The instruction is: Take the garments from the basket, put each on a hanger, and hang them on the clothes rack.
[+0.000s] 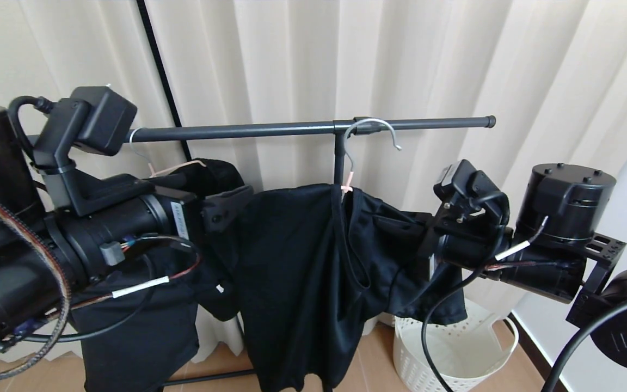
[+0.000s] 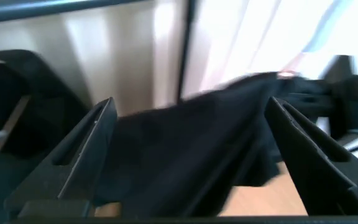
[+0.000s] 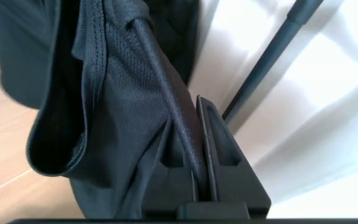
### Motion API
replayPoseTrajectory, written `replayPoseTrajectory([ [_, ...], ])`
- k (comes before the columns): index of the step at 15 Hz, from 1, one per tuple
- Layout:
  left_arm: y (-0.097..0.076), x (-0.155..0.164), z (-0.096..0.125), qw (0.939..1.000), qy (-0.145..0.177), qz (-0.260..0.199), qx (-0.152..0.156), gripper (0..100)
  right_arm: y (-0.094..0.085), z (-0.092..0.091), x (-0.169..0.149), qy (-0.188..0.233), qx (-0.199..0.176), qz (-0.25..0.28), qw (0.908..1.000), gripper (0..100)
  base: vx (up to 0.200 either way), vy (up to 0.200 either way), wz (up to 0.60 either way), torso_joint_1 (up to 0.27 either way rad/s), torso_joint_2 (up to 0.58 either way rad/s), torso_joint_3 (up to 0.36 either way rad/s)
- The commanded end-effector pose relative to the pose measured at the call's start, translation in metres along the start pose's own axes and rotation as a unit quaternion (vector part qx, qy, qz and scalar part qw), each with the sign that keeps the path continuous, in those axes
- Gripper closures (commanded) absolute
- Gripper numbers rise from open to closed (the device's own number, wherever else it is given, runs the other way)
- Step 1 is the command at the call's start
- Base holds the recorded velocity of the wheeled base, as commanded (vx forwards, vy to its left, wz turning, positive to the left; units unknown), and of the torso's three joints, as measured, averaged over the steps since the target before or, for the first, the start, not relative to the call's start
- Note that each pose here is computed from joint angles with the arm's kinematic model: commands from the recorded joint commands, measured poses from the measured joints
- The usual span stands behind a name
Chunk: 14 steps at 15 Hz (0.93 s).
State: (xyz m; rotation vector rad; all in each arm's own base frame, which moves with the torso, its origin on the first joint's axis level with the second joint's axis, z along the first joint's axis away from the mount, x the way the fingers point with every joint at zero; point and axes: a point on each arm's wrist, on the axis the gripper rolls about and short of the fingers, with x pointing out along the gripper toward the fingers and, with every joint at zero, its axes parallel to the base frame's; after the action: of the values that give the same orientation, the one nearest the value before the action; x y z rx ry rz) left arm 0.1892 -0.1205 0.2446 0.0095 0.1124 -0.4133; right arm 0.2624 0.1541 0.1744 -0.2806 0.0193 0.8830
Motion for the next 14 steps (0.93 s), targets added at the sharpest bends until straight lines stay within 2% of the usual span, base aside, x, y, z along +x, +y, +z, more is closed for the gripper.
replayPoseTrajectory([
  [1, 0.051, -0.026, 0.001, 0.9998, -0.006, -0.018, -0.008, 0, -0.020, -0.004, -0.012, -0.008, -0.001, 0.007, 0.9999, 100, 0.000, 0.000, 0.00, 0.000, 0.00, 0.000],
  [4, 0.073, -0.033, -0.015, 0.9964, 0.020, -0.078, -0.027, 0, -0.027, -0.008, -0.019, -0.015, 0.004, 0.039, 0.9991, 100, 0.000, 0.000, 0.00, 0.000, 0.00, 0.000],
  [6, 0.079, -0.036, -0.024, 0.9913, 0.033, -0.119, -0.046, 0, -0.026, -0.007, -0.020, -0.019, 0.002, 0.040, 0.9990, 100, 0.000, 0.000, 0.00, 0.000, 0.00, 0.000],
  [8, 0.078, -0.038, -0.033, 0.9864, 0.048, -0.148, -0.054, 0, -0.027, -0.006, -0.020, -0.020, 0.002, 0.040, 0.9990, 100, 0.000, 0.000, 0.00, 0.000, 0.00, 0.000],
  [14, 0.082, -0.022, -0.054, 0.9831, 0.095, -0.137, -0.076, 0, -0.024, 0.002, -0.028, -0.034, -0.005, 0.045, 0.9984, 100, 0.000, 0.000, 0.00, 0.000, 0.00, 0.000],
])
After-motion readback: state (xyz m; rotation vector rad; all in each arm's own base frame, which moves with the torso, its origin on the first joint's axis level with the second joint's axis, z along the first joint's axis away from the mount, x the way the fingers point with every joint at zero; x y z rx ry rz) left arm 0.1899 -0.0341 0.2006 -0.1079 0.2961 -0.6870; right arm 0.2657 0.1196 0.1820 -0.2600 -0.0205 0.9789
